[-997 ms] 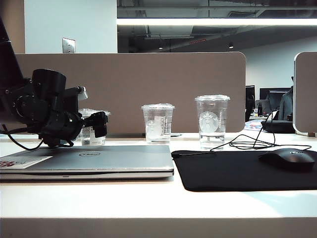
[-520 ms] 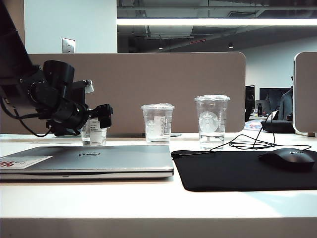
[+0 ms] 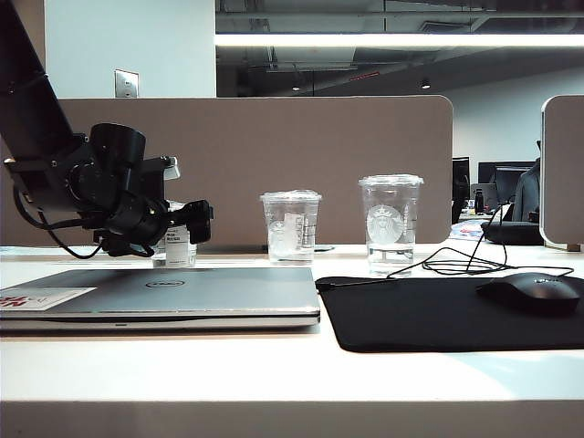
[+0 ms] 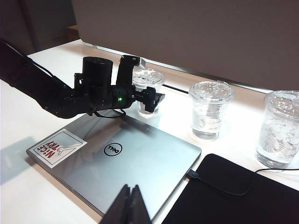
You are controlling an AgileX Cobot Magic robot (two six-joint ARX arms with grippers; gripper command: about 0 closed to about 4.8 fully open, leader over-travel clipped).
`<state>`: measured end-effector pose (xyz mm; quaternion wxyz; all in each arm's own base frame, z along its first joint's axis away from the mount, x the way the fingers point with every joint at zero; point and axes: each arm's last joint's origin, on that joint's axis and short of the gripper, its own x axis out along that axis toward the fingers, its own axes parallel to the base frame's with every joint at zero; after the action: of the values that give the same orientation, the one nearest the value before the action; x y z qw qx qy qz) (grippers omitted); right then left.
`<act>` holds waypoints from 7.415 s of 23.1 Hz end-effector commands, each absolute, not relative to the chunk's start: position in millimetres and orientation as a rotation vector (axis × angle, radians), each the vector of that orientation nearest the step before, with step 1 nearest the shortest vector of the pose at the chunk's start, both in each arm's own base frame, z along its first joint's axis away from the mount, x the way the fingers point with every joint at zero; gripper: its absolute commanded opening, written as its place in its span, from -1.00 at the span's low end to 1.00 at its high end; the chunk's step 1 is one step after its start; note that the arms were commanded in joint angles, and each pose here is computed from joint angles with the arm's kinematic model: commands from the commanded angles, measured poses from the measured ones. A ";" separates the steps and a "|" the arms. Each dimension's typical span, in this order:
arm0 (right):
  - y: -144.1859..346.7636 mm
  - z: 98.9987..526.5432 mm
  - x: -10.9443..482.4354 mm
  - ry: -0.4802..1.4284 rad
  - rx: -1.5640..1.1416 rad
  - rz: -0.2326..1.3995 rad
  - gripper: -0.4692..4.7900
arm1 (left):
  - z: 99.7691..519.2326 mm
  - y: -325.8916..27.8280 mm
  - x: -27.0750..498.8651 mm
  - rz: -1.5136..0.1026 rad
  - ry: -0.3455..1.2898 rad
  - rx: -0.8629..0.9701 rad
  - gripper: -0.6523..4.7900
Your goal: Pick up the coffee cup on the left and place it on the left side of the laptop.
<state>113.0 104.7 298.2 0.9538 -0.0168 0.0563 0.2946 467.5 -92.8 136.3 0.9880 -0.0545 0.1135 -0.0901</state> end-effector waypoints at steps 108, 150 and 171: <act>108.3 298.4 108.9 0.126 -0.061 0.784 -0.84 | 139.0 53.0 275.7 0.006 0.170 -0.098 -0.13; 108.4 299.2 109.0 0.118 -0.057 0.785 -0.84 | 145.7 51.3 263.4 0.032 0.454 -0.076 0.47; 108.2 299.3 108.9 0.117 -0.057 0.783 -0.83 | 207.1 37.8 201.8 0.014 0.520 -0.053 -0.78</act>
<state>109.2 108.4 294.2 0.9213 -0.0340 0.0729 0.3803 206.1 39.7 202.3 0.9646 -0.0230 0.2618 0.0207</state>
